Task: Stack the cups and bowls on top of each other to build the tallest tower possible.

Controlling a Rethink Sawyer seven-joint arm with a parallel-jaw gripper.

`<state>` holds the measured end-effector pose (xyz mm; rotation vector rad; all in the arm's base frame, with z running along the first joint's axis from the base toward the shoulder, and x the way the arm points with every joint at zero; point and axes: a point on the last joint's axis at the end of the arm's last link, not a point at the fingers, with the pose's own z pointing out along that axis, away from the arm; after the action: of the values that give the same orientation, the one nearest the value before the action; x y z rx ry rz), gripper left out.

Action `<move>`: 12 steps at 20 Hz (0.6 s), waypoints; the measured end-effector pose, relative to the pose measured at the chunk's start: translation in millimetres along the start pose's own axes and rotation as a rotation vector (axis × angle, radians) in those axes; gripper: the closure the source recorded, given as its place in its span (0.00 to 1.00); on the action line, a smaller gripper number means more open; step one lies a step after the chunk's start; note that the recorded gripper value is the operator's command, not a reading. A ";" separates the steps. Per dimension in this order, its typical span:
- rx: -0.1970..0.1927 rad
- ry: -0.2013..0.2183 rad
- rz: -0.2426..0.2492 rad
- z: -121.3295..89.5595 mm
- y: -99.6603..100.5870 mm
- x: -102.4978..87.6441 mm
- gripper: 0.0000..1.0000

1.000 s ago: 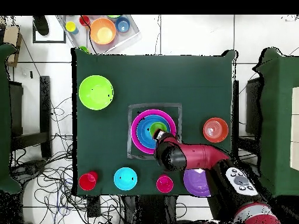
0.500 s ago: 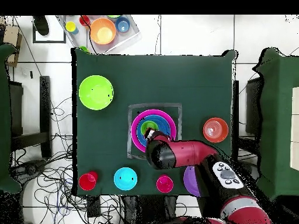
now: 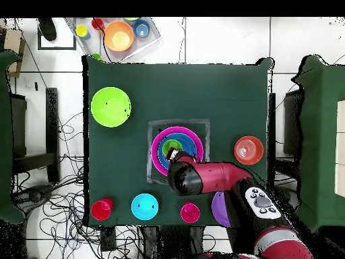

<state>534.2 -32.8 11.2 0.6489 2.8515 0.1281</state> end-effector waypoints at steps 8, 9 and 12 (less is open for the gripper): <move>0.001 -0.001 0.002 1.3 -0.8 -1.4 1.00; 0.001 -0.001 0.002 1.9 -1.0 -1.3 1.00; 0.002 0.006 0.005 6.0 -2.4 0.5 1.00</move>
<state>534.1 -34.5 4.9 0.6577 2.8562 0.1277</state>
